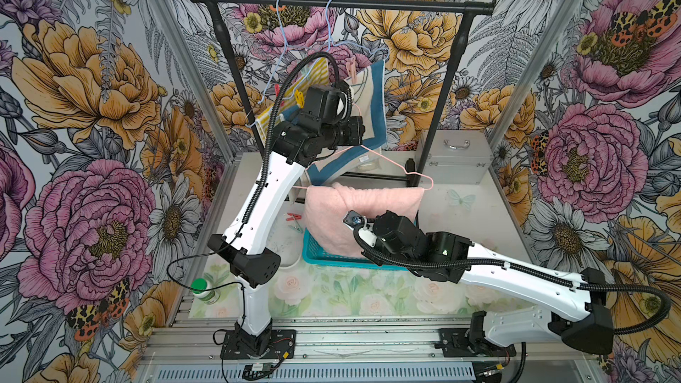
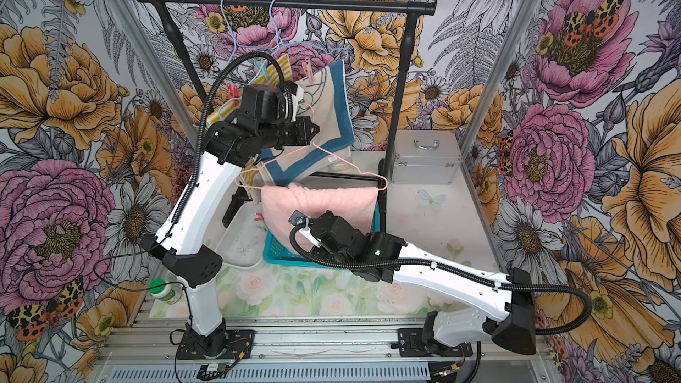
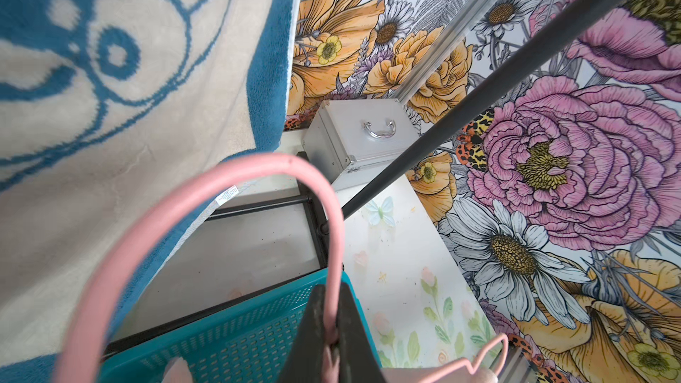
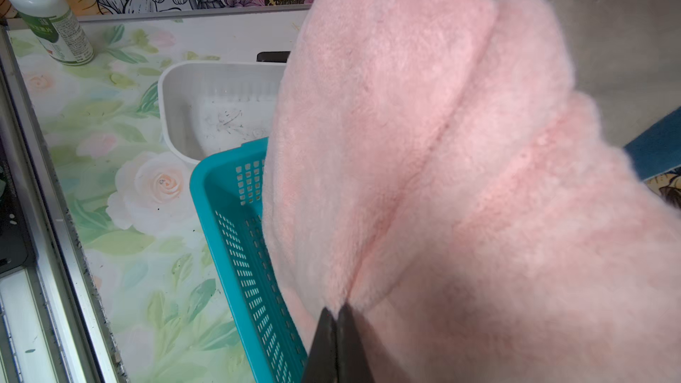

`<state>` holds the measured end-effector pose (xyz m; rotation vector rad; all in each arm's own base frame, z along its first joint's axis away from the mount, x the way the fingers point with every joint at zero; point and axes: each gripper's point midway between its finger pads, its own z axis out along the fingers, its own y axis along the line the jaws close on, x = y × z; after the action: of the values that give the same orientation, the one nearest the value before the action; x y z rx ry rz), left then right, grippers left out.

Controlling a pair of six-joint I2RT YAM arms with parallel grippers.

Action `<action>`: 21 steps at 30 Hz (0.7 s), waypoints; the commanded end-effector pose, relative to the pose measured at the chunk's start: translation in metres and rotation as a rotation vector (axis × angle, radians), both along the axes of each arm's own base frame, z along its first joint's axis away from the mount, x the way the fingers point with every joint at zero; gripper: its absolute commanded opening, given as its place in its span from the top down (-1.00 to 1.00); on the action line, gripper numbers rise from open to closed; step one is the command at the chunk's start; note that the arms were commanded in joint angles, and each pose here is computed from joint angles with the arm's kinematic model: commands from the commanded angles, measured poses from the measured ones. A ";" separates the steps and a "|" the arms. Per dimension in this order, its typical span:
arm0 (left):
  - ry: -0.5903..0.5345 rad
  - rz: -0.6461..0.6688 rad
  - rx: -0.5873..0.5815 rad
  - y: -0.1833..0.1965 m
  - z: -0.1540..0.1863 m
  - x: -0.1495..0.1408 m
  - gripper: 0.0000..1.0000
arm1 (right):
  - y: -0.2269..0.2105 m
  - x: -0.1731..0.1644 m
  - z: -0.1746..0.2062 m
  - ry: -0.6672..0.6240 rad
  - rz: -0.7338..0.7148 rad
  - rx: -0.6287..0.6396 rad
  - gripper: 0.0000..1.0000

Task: Remove the clothespins securing towels to the hanger
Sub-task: Remove the towel from the hanger.

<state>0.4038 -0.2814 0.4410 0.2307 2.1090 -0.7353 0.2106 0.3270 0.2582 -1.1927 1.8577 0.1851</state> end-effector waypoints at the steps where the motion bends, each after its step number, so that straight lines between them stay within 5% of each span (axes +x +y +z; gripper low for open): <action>1: -0.134 0.008 -0.126 0.013 0.065 -0.015 1.00 | -0.002 0.000 -0.031 0.061 -0.013 -0.051 1.00; 21: -0.274 0.008 -0.293 0.039 0.146 -0.065 1.00 | -0.017 0.013 -0.119 0.267 -0.062 -0.067 1.00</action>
<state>0.3630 -0.2612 0.5396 0.1724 1.8646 -0.8939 0.2260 0.3067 0.1473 -1.2043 2.1162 0.2105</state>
